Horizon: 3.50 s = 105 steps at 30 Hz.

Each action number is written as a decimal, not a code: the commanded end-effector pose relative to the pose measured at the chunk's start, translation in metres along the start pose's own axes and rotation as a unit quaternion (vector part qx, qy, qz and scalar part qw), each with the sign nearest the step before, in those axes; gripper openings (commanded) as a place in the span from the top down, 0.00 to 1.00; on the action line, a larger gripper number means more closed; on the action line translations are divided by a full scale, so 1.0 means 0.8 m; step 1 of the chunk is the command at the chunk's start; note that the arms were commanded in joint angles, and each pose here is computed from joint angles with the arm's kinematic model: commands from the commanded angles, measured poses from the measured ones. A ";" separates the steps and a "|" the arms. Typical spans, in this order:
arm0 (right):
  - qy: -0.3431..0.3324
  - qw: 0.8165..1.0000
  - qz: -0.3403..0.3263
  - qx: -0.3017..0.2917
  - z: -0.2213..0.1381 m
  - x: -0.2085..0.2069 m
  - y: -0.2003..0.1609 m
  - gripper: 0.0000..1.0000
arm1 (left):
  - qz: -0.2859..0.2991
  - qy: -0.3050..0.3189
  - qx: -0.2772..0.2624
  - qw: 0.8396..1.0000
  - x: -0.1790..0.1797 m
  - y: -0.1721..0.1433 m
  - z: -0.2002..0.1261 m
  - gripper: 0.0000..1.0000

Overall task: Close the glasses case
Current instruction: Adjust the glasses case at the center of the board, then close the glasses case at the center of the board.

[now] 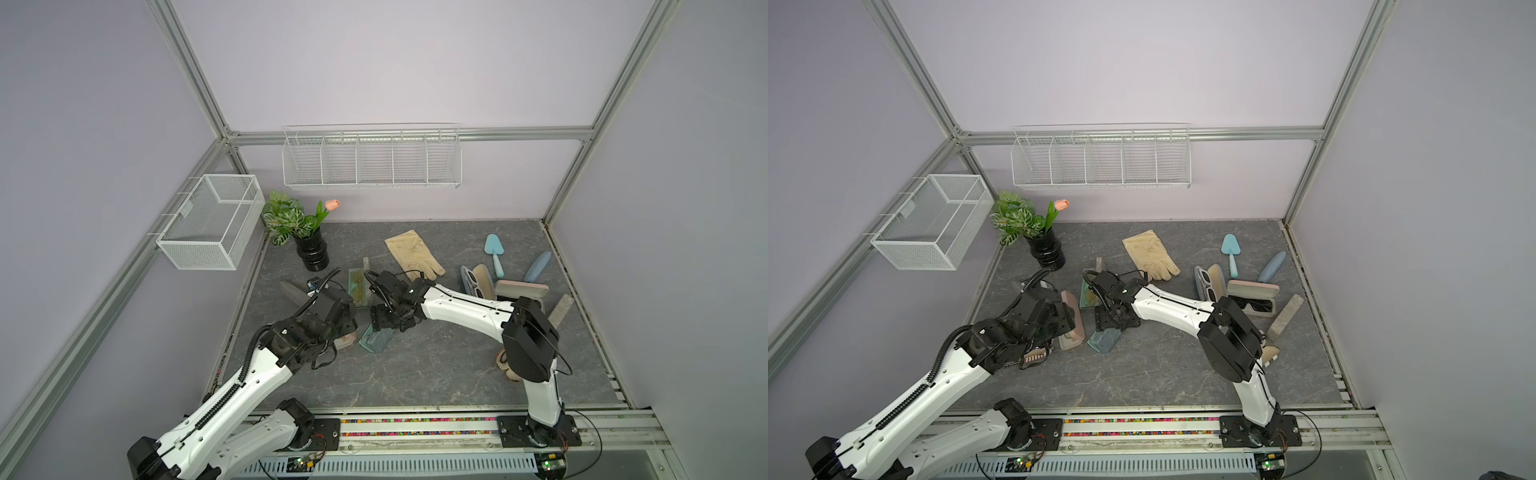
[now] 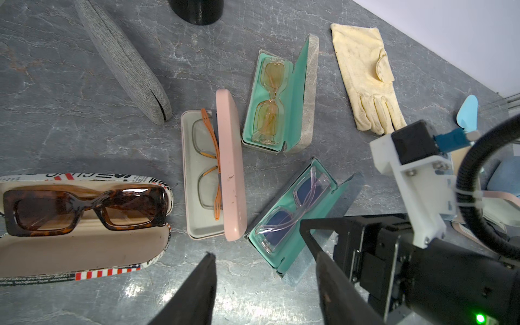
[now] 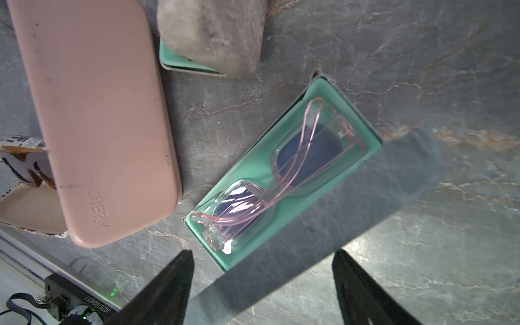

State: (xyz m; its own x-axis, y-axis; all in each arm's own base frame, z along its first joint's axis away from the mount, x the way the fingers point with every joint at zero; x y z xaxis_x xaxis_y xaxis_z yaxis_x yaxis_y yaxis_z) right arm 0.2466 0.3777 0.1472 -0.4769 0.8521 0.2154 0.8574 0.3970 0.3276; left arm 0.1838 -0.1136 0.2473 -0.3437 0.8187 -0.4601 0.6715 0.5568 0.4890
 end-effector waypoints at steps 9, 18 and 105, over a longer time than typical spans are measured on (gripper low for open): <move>-0.012 1.000 0.009 0.018 0.004 -0.003 -0.011 0.38 | -0.004 0.015 -0.012 1.000 0.011 -0.002 0.001 0.41; -0.026 0.999 0.008 0.019 -0.002 -0.010 -0.016 0.48 | -0.007 0.015 -0.012 1.000 0.012 -0.003 0.003 0.41; 0.038 0.998 0.004 0.057 0.008 -0.106 -0.048 0.87 | 0.054 0.063 0.180 0.980 -0.044 -0.107 0.168 1.00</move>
State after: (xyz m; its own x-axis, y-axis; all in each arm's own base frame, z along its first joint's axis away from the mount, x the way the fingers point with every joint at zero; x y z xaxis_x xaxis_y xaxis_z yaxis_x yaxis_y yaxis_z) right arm 0.2589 0.2923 0.1241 -0.4910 0.8293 0.2669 0.8659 0.4307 0.2546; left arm 0.2183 -0.1965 0.1145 -0.3349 0.9020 -0.2723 0.8939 0.3955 0.2108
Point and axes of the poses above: each gripper's point midway between its finger pads, its own z axis out along the fingers, its own x axis along the line the jaws close on, y = z × x, the point moved 7 cm from there along -z, back along the fingers, and after that the axes turned 14 degrees about -z, right-handed, at the moved point
